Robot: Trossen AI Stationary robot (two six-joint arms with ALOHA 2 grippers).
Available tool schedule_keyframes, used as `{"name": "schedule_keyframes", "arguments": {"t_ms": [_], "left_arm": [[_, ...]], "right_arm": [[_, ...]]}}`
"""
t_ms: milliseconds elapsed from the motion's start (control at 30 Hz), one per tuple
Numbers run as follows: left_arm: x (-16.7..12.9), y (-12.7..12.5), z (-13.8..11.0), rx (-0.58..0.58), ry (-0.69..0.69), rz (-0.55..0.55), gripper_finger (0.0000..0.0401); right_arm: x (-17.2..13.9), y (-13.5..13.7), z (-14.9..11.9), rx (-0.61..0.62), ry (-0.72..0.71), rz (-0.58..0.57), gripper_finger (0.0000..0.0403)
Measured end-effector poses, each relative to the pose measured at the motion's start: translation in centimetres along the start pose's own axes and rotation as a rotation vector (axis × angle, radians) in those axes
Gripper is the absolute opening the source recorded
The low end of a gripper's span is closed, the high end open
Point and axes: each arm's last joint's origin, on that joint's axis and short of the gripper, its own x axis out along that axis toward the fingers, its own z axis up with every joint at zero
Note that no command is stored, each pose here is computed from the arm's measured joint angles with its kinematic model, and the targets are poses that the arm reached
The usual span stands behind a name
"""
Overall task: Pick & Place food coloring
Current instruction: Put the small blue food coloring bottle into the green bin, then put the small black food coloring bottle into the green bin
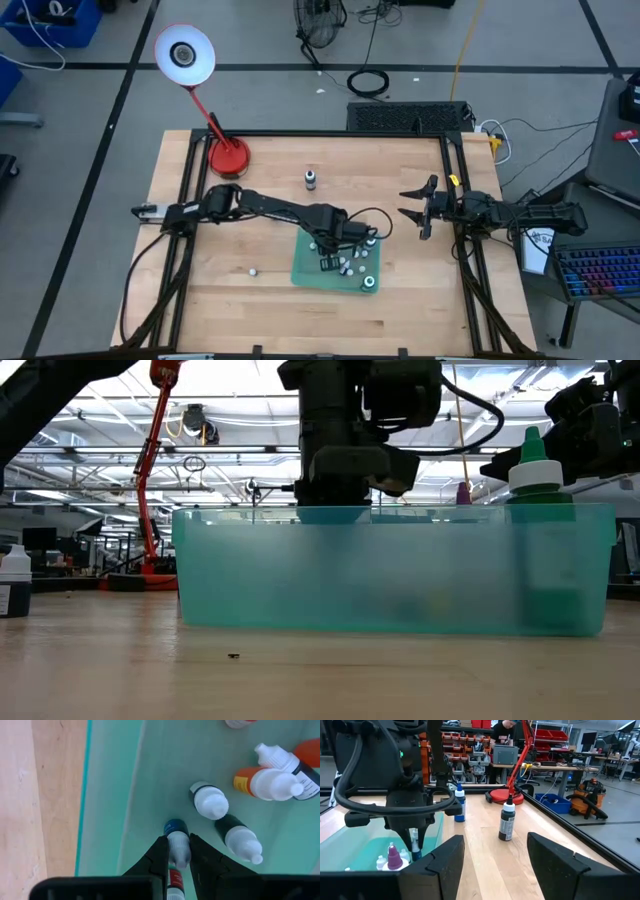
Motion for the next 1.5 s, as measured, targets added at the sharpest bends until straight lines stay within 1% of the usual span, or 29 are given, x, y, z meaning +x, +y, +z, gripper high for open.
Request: {"name": "schedule_keyframes", "arguments": {"t_ms": [100, 133, 300, 433, 633, 733, 1033, 1167, 1267, 1333, 1367, 1433, 1500], "left_arm": [[0.0, 0.0, 0.0, 0.000, -0.002, 0.000, 0.0055], [0.0, 0.0, 0.0, 0.000, -0.002, 0.000, 0.0064], [0.5, -0.2, -0.1, 0.004, 0.015, 0.003, 0.0136], [0.3, -0.4, -0.2, 0.009, 0.005, 0.000, 0.0163], [0.3, -0.4, -0.1, 0.008, 0.004, -0.002, 0.0168], [-0.2, -0.4, -0.3, 0.007, 0.007, 0.001, 0.0169], [-5.1, 0.3, -1.1, -0.033, -0.069, -0.014, 0.0170], [-8.5, 0.2, -3.1, -0.090, -0.035, 0.008, 0.0170], [-11.0, -1.0, -5.1, -0.148, -0.035, 0.076, 0.0170], [-12.7, -2.3, -6.7, -0.197, -0.066, 0.134, 0.0170], [-13.2, -2.9, -7.6, -0.232, -0.079, 0.157, 0.0170], [-13.7, -4.2, -9.3, -0.324, -0.082, 0.166, 0.0170], [-13.6, -5.5, -11.2, -0.452, -0.069, 0.156, 0.0171]], "right_arm": [[0.0, 0.0, 0.0, 0.000, 0.000, 0.000, 0.0207], [0.0, 0.0, 0.0, 0.000, 0.000, 0.000, 0.0207], [0.0, 0.0, 0.0, 0.000, 0.000, 0.000, 0.0204], [0.0, 0.0, 0.0, 0.000, -0.001, 0.000, 0.0206], [0.0, 0.0, 0.0, 0.000, -0.001, 0.000, 0.0206], [0.0, 0.0, 0.0, 0.000, -0.001, 0.000, 0.0204], [0.0, 0.0, 0.0, 0.000, -0.001, 0.000, 0.0206], [0.0, 0.0, 0.0, 0.000, -0.001, 0.000, 0.0204], [0.0, 0.0, 0.0, 0.000, -0.001, 0.000, 0.0206], [0.0, 0.0, 0.0, 0.000, -0.001, 0.000, 0.0207], [0.0, 0.0, 0.0, 0.000, 0.000, 0.000, 0.0207], [0.0, 0.0, 0.0, 0.000, -0.001, 0.000, 0.0206], [0.0, 0.0, 0.0, 0.000, -0.001, 0.000, 0.0204]]}}
